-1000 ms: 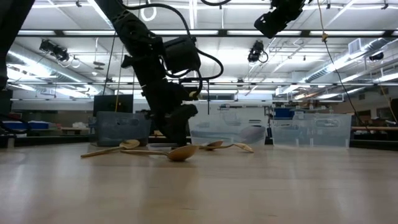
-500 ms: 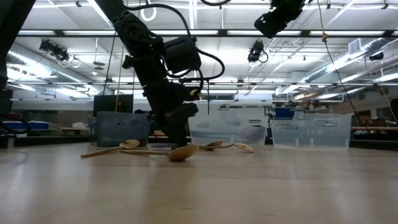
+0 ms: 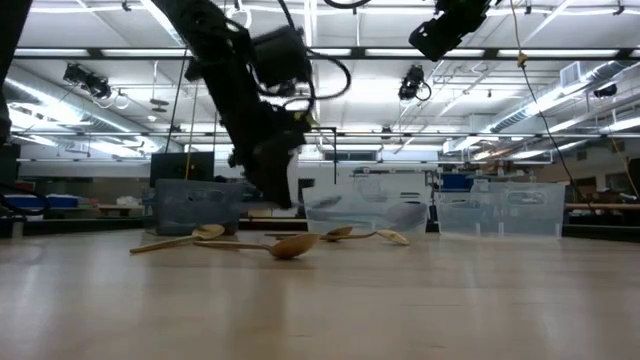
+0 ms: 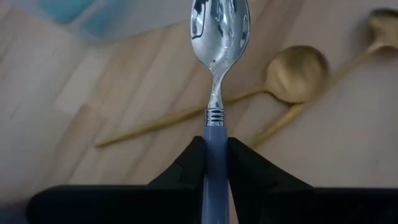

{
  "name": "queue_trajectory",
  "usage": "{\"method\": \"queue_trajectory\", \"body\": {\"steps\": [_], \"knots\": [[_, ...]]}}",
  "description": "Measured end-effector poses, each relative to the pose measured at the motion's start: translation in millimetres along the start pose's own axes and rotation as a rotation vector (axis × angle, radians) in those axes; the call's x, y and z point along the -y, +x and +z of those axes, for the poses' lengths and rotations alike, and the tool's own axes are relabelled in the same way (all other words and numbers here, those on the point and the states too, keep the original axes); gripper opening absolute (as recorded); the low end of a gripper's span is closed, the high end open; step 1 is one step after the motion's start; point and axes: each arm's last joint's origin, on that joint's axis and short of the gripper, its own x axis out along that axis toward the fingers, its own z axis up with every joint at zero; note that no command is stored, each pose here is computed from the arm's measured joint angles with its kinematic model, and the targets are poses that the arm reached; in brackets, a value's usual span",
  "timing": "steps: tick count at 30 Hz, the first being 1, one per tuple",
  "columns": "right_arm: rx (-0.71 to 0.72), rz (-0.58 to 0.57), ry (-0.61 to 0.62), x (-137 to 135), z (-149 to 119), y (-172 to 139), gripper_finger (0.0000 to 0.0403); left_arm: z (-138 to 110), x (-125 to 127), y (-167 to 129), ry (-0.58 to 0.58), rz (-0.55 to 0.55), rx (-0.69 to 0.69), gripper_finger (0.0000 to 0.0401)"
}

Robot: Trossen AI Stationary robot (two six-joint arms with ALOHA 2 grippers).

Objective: Sort silverware by color (type)
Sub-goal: Put the purple spoon into the black bin

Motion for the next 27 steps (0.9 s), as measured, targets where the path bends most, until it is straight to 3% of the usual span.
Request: {"method": "queue_trajectory", "body": {"steps": [17,22,27], "knots": [[0.004,0.007,-0.002,-0.3,-0.1,-2.0,0.0137,14.9,-14.9,-87.5,0.044,-0.029,0.176,0.0057],[0.005,0.015,-0.004,-0.7,-0.2,-3.5,0.0137,7.8,-26.1,-104.0,0.092,0.056,0.143,0.0058],[0.006,0.018,-0.010,-1.1,-0.2,-4.2,0.0137,-1.8,-35.1,-115.4,0.264,0.171,0.076,0.0058]]}}
